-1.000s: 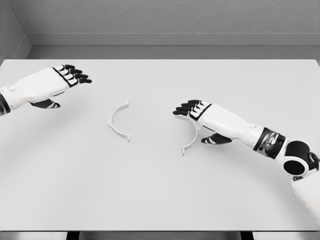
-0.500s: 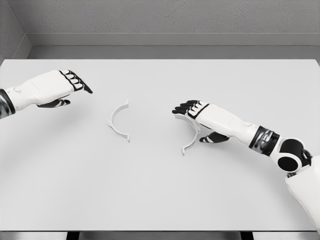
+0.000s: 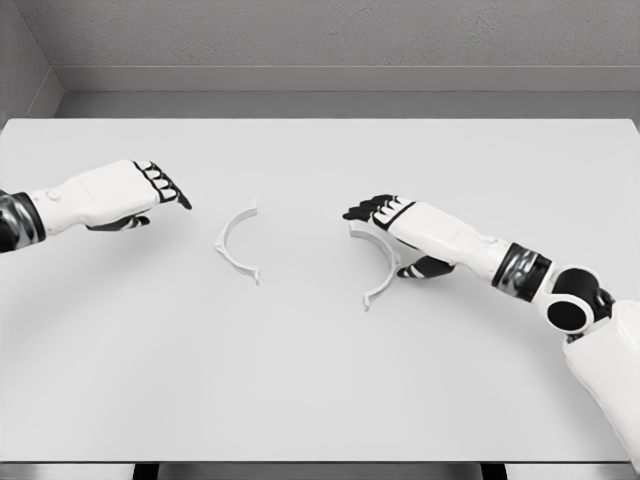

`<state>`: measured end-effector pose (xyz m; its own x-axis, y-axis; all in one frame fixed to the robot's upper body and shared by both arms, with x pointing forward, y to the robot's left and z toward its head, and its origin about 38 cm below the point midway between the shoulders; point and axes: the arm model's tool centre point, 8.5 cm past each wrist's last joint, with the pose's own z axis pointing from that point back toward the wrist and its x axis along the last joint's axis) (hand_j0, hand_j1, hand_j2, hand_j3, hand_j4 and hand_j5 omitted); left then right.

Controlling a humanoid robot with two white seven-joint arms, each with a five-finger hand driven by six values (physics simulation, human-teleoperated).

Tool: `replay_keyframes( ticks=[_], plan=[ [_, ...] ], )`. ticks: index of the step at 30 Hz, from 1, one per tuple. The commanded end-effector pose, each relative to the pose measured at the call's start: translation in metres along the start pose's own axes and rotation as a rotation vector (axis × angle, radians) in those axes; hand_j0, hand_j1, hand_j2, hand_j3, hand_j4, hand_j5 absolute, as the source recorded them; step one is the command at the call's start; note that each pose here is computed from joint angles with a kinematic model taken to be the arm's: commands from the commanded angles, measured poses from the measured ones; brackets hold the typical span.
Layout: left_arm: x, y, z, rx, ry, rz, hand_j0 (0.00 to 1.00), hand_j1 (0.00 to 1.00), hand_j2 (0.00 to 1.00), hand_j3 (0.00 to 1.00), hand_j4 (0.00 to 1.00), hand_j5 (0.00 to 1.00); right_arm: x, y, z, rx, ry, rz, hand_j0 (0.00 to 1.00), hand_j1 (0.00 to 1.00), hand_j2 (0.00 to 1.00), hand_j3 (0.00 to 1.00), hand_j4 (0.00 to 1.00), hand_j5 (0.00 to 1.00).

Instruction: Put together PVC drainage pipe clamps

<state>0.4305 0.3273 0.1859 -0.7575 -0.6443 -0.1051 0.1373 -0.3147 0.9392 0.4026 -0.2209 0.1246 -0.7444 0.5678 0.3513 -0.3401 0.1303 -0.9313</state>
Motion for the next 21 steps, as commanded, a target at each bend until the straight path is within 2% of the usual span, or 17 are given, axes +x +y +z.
replay_keyframes(
  ticks=[1,6,12,21],
  plan=[
    [0.003,0.0,-0.001,0.001,-0.008,0.002,0.72,0.72,0.72,0.72,0.72,0.72,0.0,0.005,-0.003,0.003,-0.001,-0.016,1.0,1.0,1.0,1.0,1.0,1.0],
    [0.002,0.001,0.002,-0.003,-0.006,-0.003,0.72,0.72,0.72,0.72,0.72,0.72,-0.001,0.006,-0.007,0.006,0.003,-0.016,1.0,1.0,1.0,1.0,1.0,1.0],
    [0.0,-0.002,0.012,-0.035,-0.003,-0.018,0.73,0.73,0.73,0.73,0.73,0.73,-0.001,0.005,-0.01,0.003,0.001,-0.015,1.0,1.0,1.0,1.0,1.0,1.0],
    [0.014,-0.018,0.001,-0.088,-0.048,-0.005,0.73,0.73,0.73,0.73,0.73,0.73,0.003,0.004,-0.021,0.006,-0.018,-0.012,1.0,1.0,1.0,1.0,1.0,1.0]
  ],
)
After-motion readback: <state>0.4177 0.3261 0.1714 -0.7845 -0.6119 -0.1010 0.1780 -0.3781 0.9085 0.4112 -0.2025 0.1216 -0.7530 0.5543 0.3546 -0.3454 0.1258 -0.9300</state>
